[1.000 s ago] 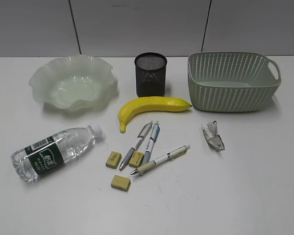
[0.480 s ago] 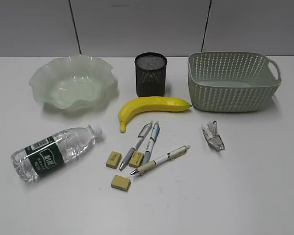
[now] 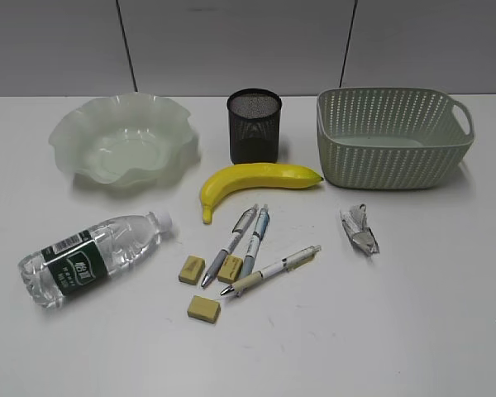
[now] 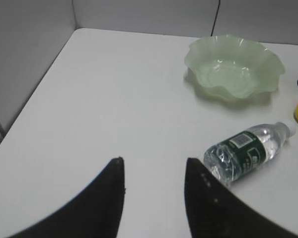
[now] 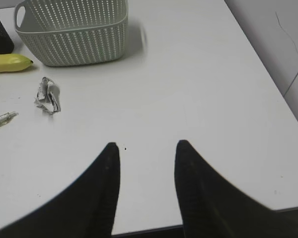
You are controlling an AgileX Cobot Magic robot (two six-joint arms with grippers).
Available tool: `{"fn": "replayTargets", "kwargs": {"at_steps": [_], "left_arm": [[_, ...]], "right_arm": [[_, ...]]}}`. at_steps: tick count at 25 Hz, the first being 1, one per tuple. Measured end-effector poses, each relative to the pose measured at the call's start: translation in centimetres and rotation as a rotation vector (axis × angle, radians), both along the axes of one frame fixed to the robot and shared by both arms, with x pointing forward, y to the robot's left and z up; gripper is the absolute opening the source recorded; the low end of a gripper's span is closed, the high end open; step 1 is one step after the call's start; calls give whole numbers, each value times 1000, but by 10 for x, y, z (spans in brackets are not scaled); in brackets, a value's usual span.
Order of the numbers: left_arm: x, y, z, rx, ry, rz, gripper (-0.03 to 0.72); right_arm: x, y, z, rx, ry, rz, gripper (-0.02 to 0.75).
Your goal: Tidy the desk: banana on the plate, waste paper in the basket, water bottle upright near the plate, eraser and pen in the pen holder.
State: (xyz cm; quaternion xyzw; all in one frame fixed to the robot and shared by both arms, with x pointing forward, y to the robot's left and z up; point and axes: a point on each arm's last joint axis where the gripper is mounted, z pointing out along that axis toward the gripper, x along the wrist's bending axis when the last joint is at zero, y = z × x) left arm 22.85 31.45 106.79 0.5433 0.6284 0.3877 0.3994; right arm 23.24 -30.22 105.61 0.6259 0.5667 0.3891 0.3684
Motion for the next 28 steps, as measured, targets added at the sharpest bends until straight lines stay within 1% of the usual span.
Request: {"fn": "replayTargets", "kwargs": {"at_steps": [2, 3, 4, 5, 6, 9, 12, 15, 18, 20, 22, 26, 28], "left_arm": [[0, -1, 11, -1, -91, -16, 307], [2, -1, 21, -1, -192, -29, 307], [2, -1, 21, -1, -192, -29, 307], [5, -2, 26, -1, -235, -37, 307], [10, -3, 30, 0, -256, -43, 307], [37, -8, 43, -7, -293, -71, 307], [80, -14, 47, -4, -243, -91, 307], [129, -20, 39, -6, -119, -104, 307], [177, -27, 21, -5, 47, -117, 307], [206, -36, 9, 4, 148, -148, 307], [226, -50, 6, 33, 185, -210, 307], [260, -91, -5, 111, 213, -375, 313], [272, -112, -15, 158, 239, -451, 335]], "right_arm": [[0, 0, 0, 0, 0, 0, 307], [0, 0, 0, 0, 0, 0, 307], [0, 0, 0, 0, 0, 0, 307], [0, 0, 0, 0, 0, 0, 307], [0, 0, 0, 0, 0, 0, 307], [0, 0, 0, 0, 0, 0, 307], [0, 0, 0, 0, 0, 0, 307], [0, 0, 0, 0, 0, 0, 307], [0, 0, 0, 0, 0, 0, 307], [0, 0, 0, 1, 0, 1, 307], [0, 0, 0, 4, 0, 3, 307], [0, 1, 0, 13, 0, 9, 307], [0, 1, 0, 14, 0, 10, 307]]}}
